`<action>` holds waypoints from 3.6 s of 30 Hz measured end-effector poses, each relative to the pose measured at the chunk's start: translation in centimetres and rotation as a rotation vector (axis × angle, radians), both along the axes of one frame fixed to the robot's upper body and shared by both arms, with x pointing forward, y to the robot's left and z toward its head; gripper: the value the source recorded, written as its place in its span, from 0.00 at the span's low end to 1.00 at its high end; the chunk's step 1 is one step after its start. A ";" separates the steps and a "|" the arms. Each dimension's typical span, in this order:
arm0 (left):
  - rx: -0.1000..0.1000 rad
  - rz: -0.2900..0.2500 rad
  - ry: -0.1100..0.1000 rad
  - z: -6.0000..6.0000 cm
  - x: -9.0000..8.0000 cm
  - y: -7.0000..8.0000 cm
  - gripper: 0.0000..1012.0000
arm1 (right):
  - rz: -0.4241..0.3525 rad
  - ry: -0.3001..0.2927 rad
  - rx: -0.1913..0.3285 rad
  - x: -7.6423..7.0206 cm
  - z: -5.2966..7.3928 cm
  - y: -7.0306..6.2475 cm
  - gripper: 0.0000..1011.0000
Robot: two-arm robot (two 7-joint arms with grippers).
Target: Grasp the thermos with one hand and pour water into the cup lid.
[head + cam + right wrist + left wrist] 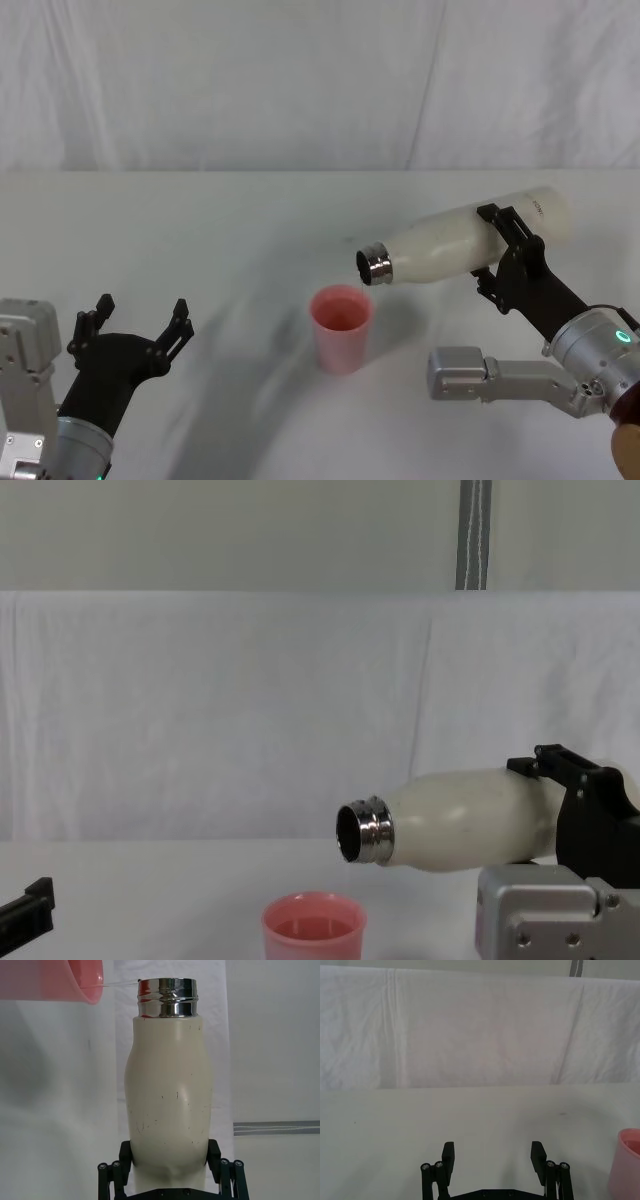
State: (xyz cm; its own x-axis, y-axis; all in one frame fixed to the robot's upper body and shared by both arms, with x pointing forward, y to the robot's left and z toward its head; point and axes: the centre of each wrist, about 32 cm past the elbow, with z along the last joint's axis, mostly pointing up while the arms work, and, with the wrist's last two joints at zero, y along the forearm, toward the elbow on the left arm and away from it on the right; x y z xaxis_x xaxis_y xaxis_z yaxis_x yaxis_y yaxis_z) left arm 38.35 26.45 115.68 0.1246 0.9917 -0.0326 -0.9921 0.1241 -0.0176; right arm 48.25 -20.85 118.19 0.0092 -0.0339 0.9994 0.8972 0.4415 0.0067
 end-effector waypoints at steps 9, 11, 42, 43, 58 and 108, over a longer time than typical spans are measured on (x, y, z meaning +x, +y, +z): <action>0.000 0.000 0.000 0.0 0.0 0.0 0.99 | 0.002 -0.003 -0.010 -0.1 0.0 0.0 0.93; 0.000 0.000 0.000 0.0 0.0 0.0 0.99 | 0.003 -0.004 -0.013 -0.1 0.0 0.0 0.93; 0.000 0.000 0.000 0.0 0.0 0.0 0.99 | 0.004 -0.010 -0.012 -0.2 0.1 0.1 0.93; 0.000 0.000 0.000 0.0 0.0 0.0 0.99 | 0.004 -0.009 -0.009 -0.1 0.1 0.0 0.93; 0.000 0.000 0.000 0.0 0.0 0.0 0.99 | 0.049 0.056 0.140 0.0 0.5 -0.4 0.93; 0.000 0.000 0.000 0.0 0.0 0.0 0.99 | 0.105 0.512 1.460 -1.0 -1.2 -3.9 0.93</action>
State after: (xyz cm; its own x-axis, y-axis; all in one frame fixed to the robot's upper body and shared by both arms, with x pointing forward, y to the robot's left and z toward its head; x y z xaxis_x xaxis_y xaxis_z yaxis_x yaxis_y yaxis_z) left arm 38.35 26.45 115.68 0.1245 0.9917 -0.0327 -0.9921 0.1240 -0.0176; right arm 47.21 -24.75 116.94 0.3926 -0.9196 -0.0110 0.9046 0.3840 0.1850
